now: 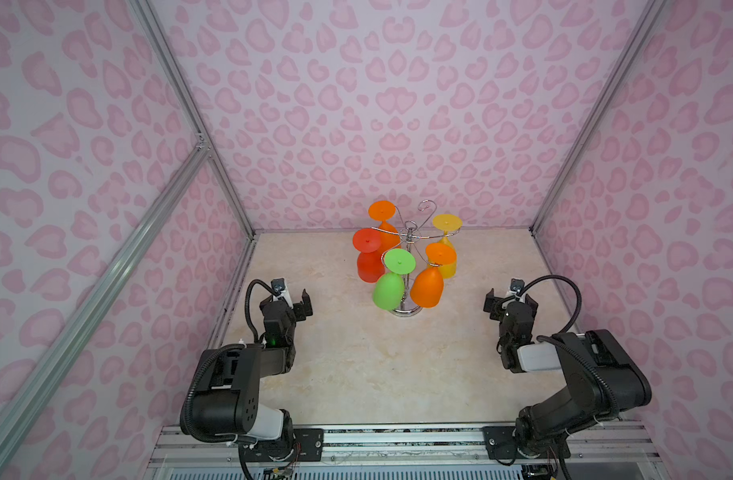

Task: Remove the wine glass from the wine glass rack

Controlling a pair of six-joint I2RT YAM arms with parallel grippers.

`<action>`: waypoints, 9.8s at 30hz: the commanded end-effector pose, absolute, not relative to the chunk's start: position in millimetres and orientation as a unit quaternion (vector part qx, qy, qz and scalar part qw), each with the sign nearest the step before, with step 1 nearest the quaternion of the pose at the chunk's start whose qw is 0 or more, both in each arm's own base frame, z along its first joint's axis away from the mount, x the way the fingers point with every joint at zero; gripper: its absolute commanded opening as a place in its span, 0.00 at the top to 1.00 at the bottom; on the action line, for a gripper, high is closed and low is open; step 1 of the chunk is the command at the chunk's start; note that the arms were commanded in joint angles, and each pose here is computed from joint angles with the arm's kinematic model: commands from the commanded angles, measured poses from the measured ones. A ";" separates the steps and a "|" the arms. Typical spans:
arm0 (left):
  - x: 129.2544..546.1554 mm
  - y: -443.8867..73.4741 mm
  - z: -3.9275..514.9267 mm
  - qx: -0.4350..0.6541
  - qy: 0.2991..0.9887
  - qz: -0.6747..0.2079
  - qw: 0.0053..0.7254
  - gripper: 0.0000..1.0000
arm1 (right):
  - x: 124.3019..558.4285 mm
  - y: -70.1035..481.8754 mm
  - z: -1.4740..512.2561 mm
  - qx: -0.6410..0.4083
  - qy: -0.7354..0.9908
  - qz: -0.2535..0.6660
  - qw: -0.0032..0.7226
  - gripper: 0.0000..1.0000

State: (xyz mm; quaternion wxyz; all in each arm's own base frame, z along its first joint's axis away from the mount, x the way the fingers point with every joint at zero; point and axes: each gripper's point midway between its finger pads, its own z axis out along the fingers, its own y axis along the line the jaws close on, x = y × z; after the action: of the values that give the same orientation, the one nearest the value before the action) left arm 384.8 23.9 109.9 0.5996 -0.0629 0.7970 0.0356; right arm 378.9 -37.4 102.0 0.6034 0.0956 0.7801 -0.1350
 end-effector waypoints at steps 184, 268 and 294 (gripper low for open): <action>371.0 -55.1 268.5 -0.060 0.749 -0.191 0.631 0.00 | 422.5 146.6 389.5 0.150 0.673 0.605 0.397 1.00; 301.0 -240.4 480.2 0.256 0.534 -0.592 0.547 0.00 | 239.8 131.0 612.2 -0.093 0.425 0.687 0.582 1.00; 286.0 -282.1 483.6 0.308 0.470 -0.685 0.464 0.14 | 254.7 194.1 572.0 -0.093 0.353 0.827 0.426 1.00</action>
State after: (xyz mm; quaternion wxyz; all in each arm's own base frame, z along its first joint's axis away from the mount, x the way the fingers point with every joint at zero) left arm 301.5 -284.6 475.5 0.4559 0.2844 0.4922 -0.6849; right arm 264.4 199.1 565.7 0.4259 -0.0818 0.3820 0.8161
